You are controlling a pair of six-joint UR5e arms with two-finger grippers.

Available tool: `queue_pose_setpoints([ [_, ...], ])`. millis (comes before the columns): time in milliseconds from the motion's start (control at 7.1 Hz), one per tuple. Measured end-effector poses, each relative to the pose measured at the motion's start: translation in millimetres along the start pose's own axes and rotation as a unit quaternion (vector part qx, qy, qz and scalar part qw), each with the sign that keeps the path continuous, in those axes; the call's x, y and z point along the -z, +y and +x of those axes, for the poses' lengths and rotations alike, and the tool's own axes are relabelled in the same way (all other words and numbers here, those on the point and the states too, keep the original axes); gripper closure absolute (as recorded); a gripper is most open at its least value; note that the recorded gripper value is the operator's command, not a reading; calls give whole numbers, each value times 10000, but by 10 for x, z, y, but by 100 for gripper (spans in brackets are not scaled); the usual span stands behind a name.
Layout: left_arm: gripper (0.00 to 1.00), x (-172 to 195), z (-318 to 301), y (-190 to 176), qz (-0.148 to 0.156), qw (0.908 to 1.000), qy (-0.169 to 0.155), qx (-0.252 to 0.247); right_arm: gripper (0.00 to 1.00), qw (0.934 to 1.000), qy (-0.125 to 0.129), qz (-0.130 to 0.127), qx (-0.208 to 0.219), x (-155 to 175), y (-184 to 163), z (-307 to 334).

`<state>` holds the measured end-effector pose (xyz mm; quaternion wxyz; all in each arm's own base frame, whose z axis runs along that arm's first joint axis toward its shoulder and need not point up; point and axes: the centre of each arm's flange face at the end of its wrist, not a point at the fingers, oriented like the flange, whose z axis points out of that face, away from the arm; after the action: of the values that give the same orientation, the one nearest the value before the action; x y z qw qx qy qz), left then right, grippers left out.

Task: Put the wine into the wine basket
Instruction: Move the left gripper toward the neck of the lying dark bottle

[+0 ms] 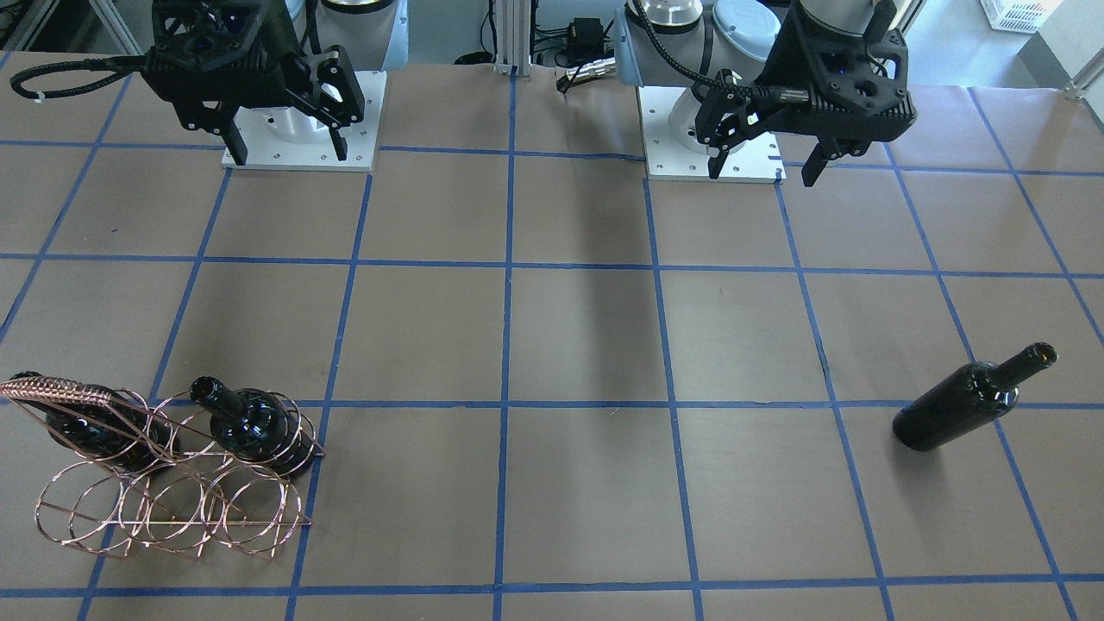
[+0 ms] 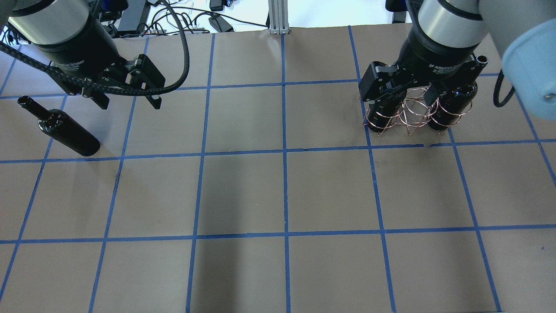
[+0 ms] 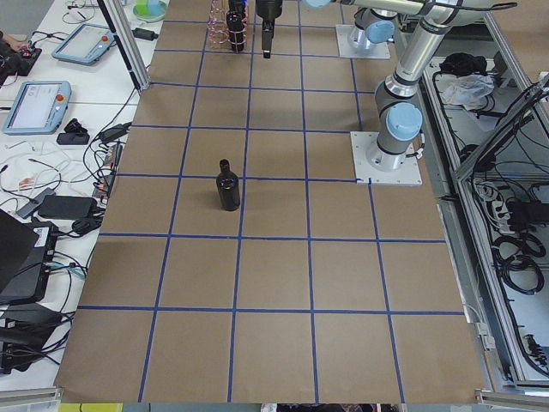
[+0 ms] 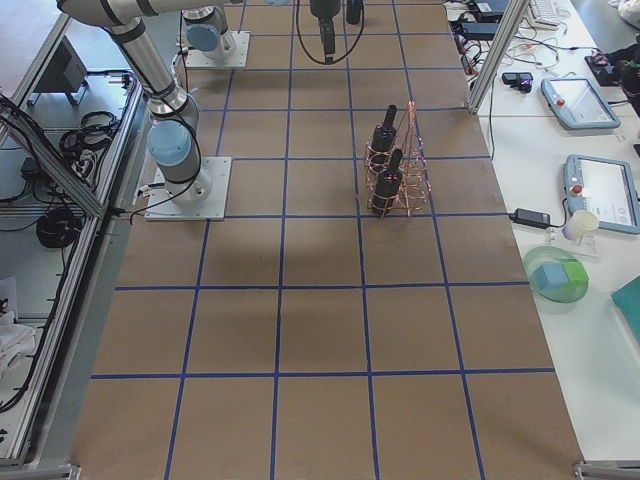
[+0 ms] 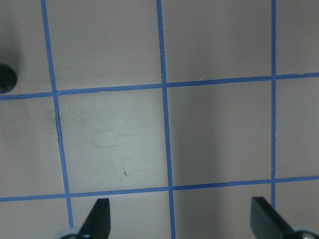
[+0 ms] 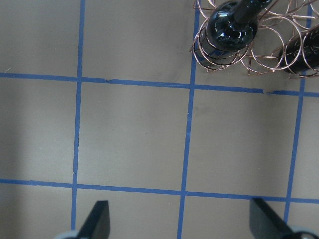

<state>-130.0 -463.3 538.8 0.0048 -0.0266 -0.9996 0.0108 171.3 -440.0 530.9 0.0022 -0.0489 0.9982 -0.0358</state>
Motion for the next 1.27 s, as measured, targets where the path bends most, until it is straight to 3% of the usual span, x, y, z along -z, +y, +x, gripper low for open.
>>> queue_pose_setpoints([
  [1268, 0, -84, -31, -24, -94, 10000, -4, -30, 0, 10000, 8, -10, -58, -4, 3, 0],
])
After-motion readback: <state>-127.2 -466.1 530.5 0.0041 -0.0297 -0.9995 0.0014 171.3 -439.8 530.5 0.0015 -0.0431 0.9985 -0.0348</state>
